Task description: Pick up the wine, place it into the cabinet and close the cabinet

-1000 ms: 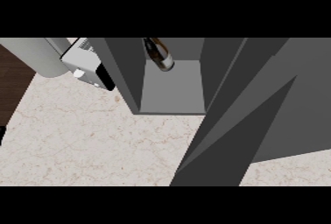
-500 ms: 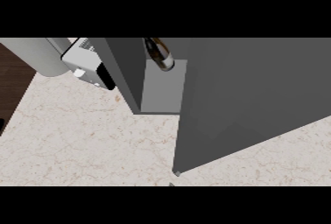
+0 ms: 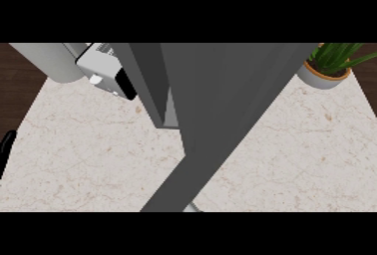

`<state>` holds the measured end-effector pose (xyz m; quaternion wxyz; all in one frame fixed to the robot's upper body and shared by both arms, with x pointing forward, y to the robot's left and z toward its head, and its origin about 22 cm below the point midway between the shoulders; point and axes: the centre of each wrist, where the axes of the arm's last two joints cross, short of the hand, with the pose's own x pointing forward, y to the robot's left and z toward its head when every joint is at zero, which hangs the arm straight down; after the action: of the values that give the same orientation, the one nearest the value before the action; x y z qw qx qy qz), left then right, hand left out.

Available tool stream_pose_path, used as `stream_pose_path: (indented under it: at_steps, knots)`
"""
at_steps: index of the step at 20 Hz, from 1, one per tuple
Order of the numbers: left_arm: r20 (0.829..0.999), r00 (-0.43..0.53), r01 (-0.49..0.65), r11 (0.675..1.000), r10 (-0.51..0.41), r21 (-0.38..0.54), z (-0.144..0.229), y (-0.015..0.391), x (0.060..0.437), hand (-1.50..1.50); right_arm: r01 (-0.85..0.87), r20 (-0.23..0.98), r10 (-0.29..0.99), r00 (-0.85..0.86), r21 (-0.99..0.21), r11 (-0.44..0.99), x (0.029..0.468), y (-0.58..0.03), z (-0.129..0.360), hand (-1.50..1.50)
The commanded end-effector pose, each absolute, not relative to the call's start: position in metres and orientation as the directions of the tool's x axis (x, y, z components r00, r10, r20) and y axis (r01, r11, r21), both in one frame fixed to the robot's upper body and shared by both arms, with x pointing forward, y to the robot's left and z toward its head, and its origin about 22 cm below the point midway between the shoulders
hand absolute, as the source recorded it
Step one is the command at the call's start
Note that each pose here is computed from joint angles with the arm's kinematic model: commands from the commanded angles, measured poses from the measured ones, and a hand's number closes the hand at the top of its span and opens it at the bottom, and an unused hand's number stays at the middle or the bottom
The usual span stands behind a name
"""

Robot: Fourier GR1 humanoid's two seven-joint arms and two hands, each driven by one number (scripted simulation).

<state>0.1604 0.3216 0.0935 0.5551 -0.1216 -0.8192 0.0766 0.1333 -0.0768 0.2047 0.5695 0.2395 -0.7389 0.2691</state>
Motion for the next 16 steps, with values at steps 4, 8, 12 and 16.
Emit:
stream_pose_path:
  at_steps: [4,8,12,16]
  knots:
    - [0.887,-0.358,0.102,0.956,0.293,-0.274,0.099,0.315,0.171,-1.50,-0.664,0.967,-0.099,-0.234,-0.084,0.743,0.182,-0.006,0.245,1.50]
    - [0.890,-0.360,0.066,0.959,0.279,-0.274,0.105,0.318,0.170,-1.50,-0.632,0.962,-0.084,-0.261,-0.105,0.768,0.217,0.011,0.256,1.50]
    - [0.893,-0.351,0.083,0.959,0.281,-0.270,0.090,0.311,0.173,-1.50,-0.544,0.924,0.014,-0.383,-0.238,0.805,0.261,0.030,0.277,1.50]
    - [0.883,-0.380,0.072,0.961,0.273,-0.267,0.100,0.322,0.176,-1.50,-0.491,0.918,0.062,-0.392,-0.266,0.829,0.287,0.037,0.284,1.50]
